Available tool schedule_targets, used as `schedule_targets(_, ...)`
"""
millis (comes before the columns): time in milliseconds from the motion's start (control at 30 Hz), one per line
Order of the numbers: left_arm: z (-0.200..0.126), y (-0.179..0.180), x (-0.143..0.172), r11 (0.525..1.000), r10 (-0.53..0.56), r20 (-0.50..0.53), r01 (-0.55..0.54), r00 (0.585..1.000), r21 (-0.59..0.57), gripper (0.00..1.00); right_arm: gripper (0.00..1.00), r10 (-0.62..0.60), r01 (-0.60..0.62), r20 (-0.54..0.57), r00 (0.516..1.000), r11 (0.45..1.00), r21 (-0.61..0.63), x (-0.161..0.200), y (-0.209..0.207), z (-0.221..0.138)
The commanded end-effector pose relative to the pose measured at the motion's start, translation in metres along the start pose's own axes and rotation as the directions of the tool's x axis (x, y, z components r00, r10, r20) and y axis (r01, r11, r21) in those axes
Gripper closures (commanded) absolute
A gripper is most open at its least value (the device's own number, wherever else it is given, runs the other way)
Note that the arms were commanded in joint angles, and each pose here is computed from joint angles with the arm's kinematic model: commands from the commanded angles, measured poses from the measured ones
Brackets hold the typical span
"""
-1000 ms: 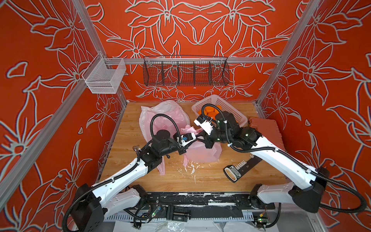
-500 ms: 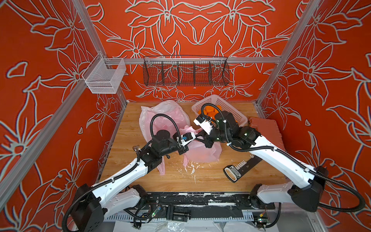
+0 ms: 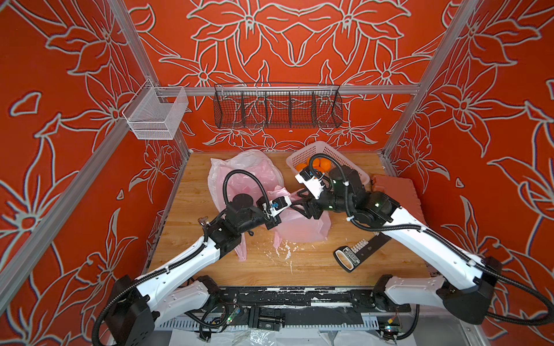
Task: Place the oranges into plastic bags & tie knots
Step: Tie the plastic bag at the center of the board.
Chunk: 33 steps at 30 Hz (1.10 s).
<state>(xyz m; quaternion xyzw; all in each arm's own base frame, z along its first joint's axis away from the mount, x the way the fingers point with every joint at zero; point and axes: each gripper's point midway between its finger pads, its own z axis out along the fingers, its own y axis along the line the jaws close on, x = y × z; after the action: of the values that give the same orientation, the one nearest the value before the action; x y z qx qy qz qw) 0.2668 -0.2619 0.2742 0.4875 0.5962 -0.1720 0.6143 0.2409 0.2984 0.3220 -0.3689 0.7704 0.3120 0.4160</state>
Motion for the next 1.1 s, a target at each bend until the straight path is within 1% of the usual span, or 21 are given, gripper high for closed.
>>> schedule_targets(0, -0.003, 0.001, -0.004, 0.999, 0.040, 0.016, -0.040, 0.999, -0.014, 1.00, 0.43, 0.000, -0.002, 0.070, 0.998, 1.000, 0.031, -0.015, -0.002, -0.010)
schedule_targets(100, -0.003, -0.001, -0.001, 0.998, 0.060, 0.004, -0.060, 0.998, -0.005, 1.00, 0.43, 0.007, -0.009, 0.043, 0.999, 0.999, 0.049, -0.013, -0.006, -0.009)
schedule_targets(233, -0.004, -0.001, 0.003, 0.992, 0.123, -0.019, -0.124, 0.992, -0.007, 1.00, 0.43, 0.043, -0.058, 0.085, 0.995, 0.984, 0.171, -0.023, -0.026, -0.016)
schedule_targets(333, -0.003, -0.007, 0.009, 0.978, 0.205, -0.044, -0.204, 0.978, 0.038, 1.00, 0.43, 0.062, -0.082, 0.094, 0.994, 0.973, 0.218, -0.031, -0.034, -0.019)
schedule_targets(400, -0.001, -0.012, 0.017, 0.958, 0.281, -0.067, -0.276, 0.957, 0.071, 1.00, 0.43, 0.071, -0.091, 0.093, 0.993, 0.968, 0.233, -0.035, -0.038, -0.019)
schedule_targets(467, -0.001, -0.014, 0.022, 0.943, 0.328, -0.088, -0.321, 0.941, 0.087, 1.00, 0.43, 0.097, -0.117, 0.093, 0.991, 0.964, 0.239, -0.039, -0.039, -0.018)
schedule_targets(533, 0.000, -0.013, 0.024, 0.935, 0.353, -0.106, -0.346, 0.929, 0.084, 1.00, 0.43, 0.125, -0.141, 0.085, 0.988, 0.965, 0.222, -0.042, -0.036, -0.016)
schedule_targets(600, 0.000, -0.009, 0.025, 0.927, 0.373, -0.120, -0.367, 0.920, 0.071, 1.00, 0.43, 0.158, -0.164, 0.047, 0.986, 0.969, 0.185, -0.043, -0.030, -0.012)
schedule_targets(700, 0.002, -0.005, 0.025, 0.921, 0.389, -0.128, -0.386, 0.912, 0.049, 1.00, 0.44, 0.150, -0.146, -0.067, 0.986, 0.987, 0.065, -0.036, -0.008, -0.007)
schedule_targets(733, 0.003, -0.003, 0.025, 0.920, 0.392, -0.132, -0.390, 0.910, 0.041, 1.00, 0.44, 0.140, -0.134, -0.103, 0.985, 0.989, 0.062, -0.030, -0.006, -0.008)
schedule_targets(800, 0.003, -0.002, 0.025, 0.919, 0.394, -0.136, -0.393, 0.909, 0.037, 1.00, 0.49, 0.117, -0.099, -0.162, 0.980, 0.988, 0.114, -0.016, -0.013, -0.018)
schedule_targets(833, 0.003, -0.001, 0.025, 0.919, 0.393, -0.136, -0.393, 0.909, 0.030, 1.00, 0.51, 0.111, -0.089, -0.189, 0.976, 0.989, 0.122, -0.010, -0.015, -0.024)
schedule_targets(867, 0.003, 0.000, 0.025, 0.918, 0.395, -0.135, -0.395, 0.909, 0.025, 1.00, 0.51, 0.106, -0.085, -0.210, 0.972, 0.991, 0.104, -0.004, -0.012, -0.031)
schedule_targets(900, 0.002, 0.000, 0.024, 0.919, 0.394, -0.134, -0.394, 0.909, 0.024, 1.00, 0.51, 0.098, -0.084, -0.223, 0.970, 0.994, 0.069, -0.001, -0.006, -0.035)
schedule_targets(967, 0.002, 0.000, 0.024, 0.918, 0.396, -0.134, -0.397, 0.908, 0.022, 1.00, 0.46, 0.077, -0.080, -0.243, 0.967, 0.997, -0.005, 0.005, 0.007, -0.045)
schedule_targets(1067, 0.002, 0.000, 0.024, 0.917, 0.397, -0.135, -0.398, 0.908, 0.020, 1.00, 0.44, 0.074, -0.090, -0.267, 0.961, 0.995, -0.047, 0.011, 0.015, -0.049)
